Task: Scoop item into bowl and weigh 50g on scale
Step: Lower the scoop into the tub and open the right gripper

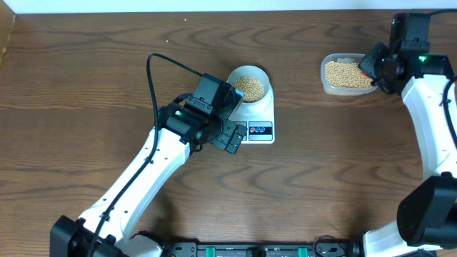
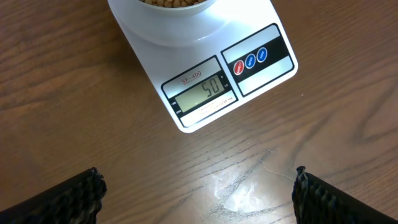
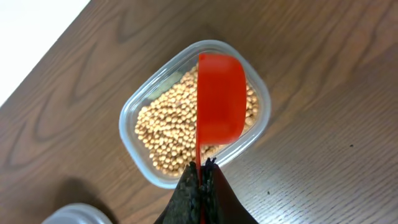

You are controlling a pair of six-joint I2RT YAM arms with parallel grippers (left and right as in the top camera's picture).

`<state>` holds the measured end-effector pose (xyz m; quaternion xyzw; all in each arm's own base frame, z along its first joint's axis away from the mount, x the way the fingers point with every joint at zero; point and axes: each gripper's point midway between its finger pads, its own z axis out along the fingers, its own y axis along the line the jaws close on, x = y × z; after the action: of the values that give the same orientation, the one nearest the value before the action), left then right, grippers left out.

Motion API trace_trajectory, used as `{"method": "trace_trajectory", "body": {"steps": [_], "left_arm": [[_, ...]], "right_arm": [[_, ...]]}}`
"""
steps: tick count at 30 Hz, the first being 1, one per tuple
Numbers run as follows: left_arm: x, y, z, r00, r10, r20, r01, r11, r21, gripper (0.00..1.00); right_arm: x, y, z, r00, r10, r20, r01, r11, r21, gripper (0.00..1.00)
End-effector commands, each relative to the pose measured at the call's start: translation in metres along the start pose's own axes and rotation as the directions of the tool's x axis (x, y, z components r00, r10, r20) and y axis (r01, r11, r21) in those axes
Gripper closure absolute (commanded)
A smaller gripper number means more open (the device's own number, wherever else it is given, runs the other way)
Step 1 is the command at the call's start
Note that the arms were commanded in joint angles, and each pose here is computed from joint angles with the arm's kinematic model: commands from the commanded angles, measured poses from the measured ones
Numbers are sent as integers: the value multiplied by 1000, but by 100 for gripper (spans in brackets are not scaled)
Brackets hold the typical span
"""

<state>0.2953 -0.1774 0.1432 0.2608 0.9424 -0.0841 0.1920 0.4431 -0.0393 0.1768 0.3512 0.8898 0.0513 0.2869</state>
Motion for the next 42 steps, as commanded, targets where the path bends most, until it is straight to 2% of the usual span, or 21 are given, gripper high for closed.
{"method": "trace_trajectory", "body": {"steps": [1,7,10,12,19,22,26,34,36,39,42], "left_arm": [[-2,3,-2,1000,13,8,-13,1000,-11,2],[-2,3,-2,1000,13,8,-13,1000,-11,2],[-2,3,-2,1000,13,8,-13,1000,-11,2],[-2,3,-2,1000,13,8,-13,1000,-11,2],[-2,3,-2,1000,13,8,-13,1000,-11,2],[-2,3,-2,1000,13,8,-13,1000,-11,2],[-2,3,-2,1000,13,8,-13,1000,-11,2],[-2,3,-2,1000,13,8,-13,1000,-11,2],[-2,3,-2,1000,13,8,-13,1000,-11,2],[-2,3,-2,1000,13,8,-13,1000,-11,2],[-2,3,-2,1000,13,8,-13,1000,-11,2]], "right_arm": [[-4,-9,-2,997,61,42,-63,998,27,98],[15,-14,18,981,192,9,-192,981,13,96],[22,-12,26,979,204,-5,-204,979,-16,95],[25,-11,28,979,204,-15,-205,979,-25,89],[33,-2,27,982,178,-68,-183,981,-66,33],[36,-1,25,987,138,-84,-145,986,-77,1],[38,-4,17,989,123,-88,-129,989,-71,1],[37,-5,-7,997,14,-71,-21,995,-94,1],[37,2,-17,997,-51,-64,42,989,-141,1],[30,16,-43,988,-157,-8,151,962,-227,1],[17,23,-74,983,-166,77,181,946,-269,1]]}}
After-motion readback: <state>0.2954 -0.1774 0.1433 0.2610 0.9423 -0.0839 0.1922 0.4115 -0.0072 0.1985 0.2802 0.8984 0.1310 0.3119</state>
